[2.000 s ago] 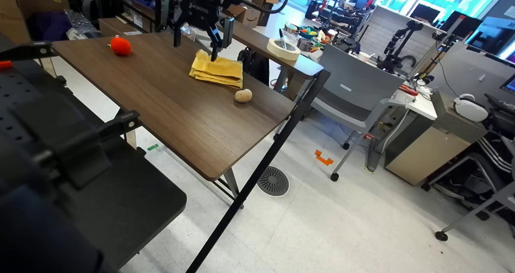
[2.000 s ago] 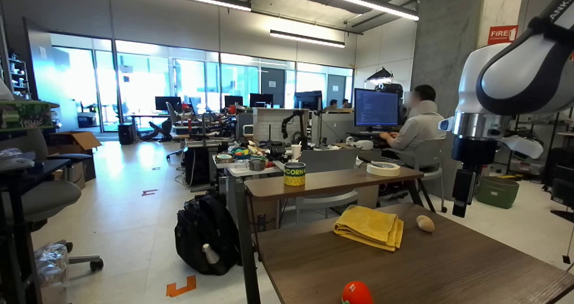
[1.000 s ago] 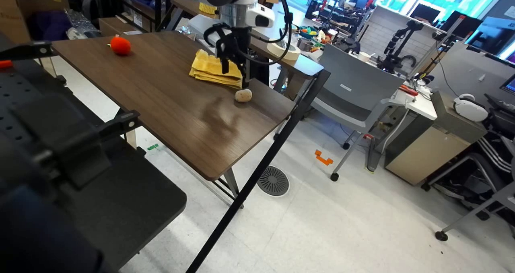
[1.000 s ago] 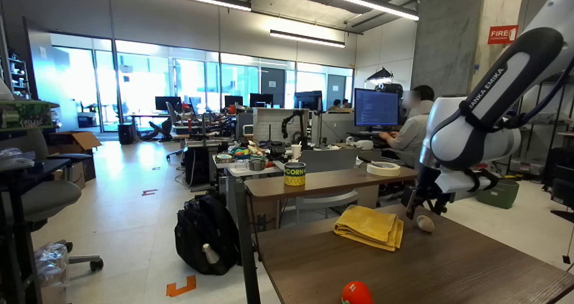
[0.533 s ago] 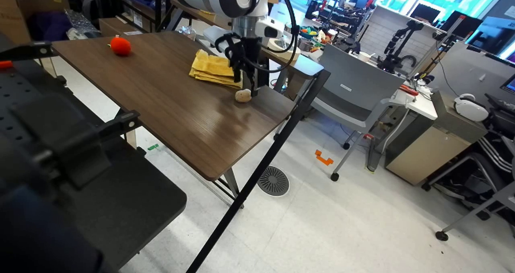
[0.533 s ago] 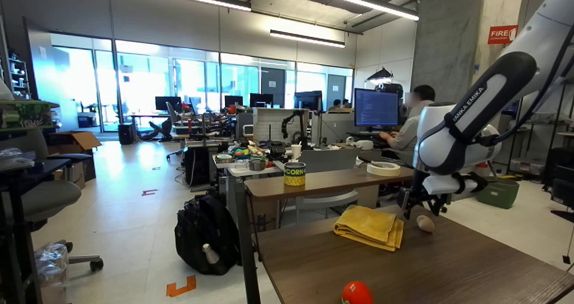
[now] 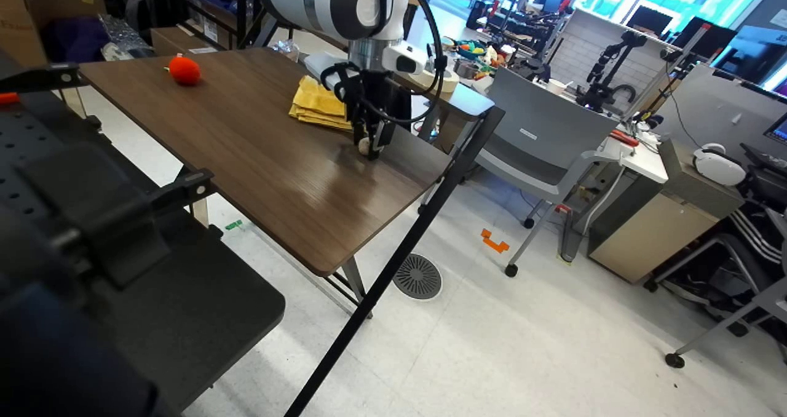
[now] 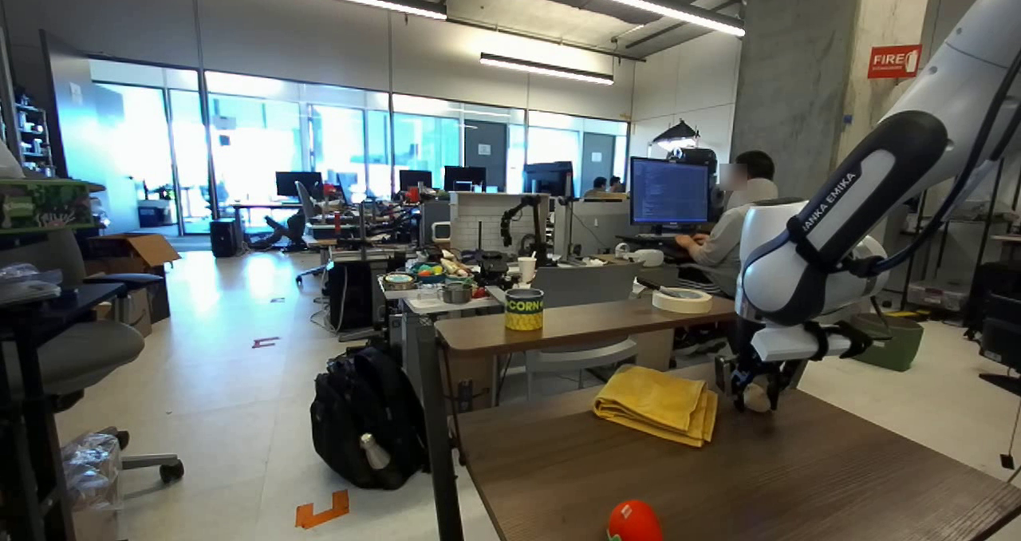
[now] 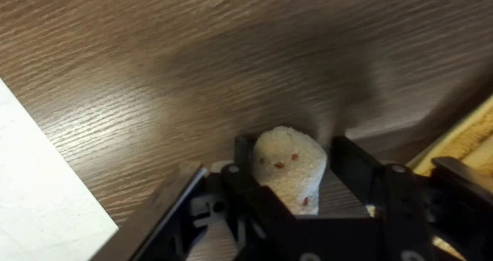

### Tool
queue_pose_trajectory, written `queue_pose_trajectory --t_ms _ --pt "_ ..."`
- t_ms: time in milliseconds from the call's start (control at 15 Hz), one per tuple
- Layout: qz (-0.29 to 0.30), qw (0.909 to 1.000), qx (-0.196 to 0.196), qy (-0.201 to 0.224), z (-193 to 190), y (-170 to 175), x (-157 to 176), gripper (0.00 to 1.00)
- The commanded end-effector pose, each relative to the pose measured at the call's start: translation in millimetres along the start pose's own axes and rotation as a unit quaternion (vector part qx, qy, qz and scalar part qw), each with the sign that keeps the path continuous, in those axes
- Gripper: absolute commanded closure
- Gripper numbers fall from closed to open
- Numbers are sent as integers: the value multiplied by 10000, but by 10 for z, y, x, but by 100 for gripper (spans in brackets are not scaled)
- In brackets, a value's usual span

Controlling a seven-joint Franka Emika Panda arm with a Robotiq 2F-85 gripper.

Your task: Wipe the table with the cloth

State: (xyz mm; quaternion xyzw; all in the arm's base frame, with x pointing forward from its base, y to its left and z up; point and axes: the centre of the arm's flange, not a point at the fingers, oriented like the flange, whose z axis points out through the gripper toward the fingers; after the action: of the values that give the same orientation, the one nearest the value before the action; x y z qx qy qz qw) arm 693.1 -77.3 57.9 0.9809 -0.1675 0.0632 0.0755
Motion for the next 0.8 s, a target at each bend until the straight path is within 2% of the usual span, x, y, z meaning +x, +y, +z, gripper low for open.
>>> queue_pose_trajectory --t_ms 0,133,267,467,600,733 --pt "19 9998 214 -34 -211 -24 -39 73" --pt "-176 9991 359 -110 -384 -53 -135 88" --pt "-577 9960 674 -89 -714 -122 -339 98" --pt "-1201 9849 1234 186 -1217 -352 -556 98" --pt "-1587 9739 1570 418 -1567 -637 -728 96" --pt "-1977 9619 1876 194 -1875 -1076 -947 96"
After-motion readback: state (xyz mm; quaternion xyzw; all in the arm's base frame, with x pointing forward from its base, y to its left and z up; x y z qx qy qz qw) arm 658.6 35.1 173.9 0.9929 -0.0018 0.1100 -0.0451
